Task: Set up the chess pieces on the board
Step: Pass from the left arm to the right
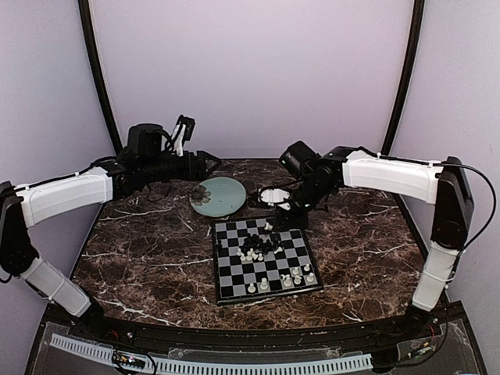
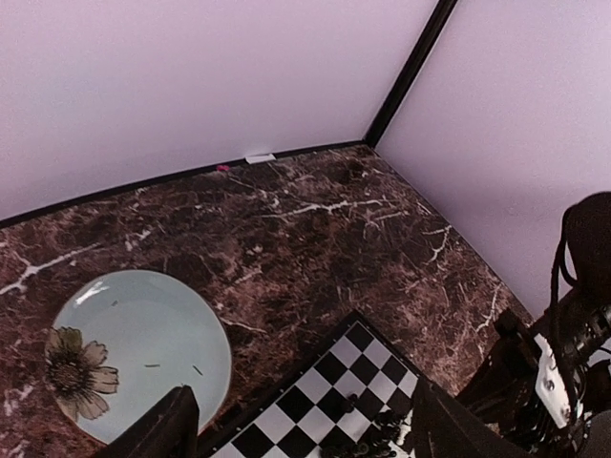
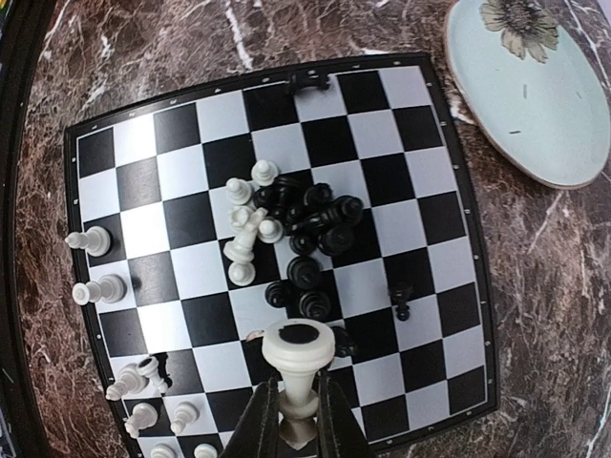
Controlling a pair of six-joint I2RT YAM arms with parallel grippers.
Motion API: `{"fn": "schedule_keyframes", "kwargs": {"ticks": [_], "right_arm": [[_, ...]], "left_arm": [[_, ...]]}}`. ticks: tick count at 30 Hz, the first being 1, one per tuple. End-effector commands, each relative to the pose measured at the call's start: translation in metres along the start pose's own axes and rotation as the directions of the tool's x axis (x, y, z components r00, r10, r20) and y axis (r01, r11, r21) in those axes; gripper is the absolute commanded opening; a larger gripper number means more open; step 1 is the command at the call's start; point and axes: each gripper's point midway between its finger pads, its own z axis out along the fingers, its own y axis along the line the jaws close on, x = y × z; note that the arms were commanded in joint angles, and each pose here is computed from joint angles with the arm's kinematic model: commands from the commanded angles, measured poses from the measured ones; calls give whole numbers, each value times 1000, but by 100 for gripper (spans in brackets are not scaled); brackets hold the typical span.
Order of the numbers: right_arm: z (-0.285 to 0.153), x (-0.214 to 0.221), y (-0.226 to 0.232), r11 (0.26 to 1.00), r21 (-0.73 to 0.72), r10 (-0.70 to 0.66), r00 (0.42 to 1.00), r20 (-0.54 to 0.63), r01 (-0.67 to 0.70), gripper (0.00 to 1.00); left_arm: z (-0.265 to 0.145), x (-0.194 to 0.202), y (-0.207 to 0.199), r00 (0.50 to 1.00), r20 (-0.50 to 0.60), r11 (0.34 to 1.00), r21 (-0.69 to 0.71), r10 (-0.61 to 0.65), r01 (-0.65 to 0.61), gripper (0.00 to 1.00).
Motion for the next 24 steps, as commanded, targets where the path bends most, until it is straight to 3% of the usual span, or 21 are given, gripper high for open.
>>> {"fn": "schedule_keyframes", "kwargs": {"ticks": [1, 11, 24], "right_arm": [[-30, -21, -11, 998, 27, 46, 995, 93, -48, 13], [-43, -28, -26, 994, 34, 100, 983, 153, -107, 13], [-44, -39, -26, 992, -8, 123, 974, 190, -123, 13]], "left_arm": [[22, 29, -32, 991, -128, 989, 135, -45, 62, 78], [48, 78, -84, 918, -360, 877, 373, -165, 304, 78], [51, 99, -118, 844, -495, 719, 508, -208, 475, 71]]}}
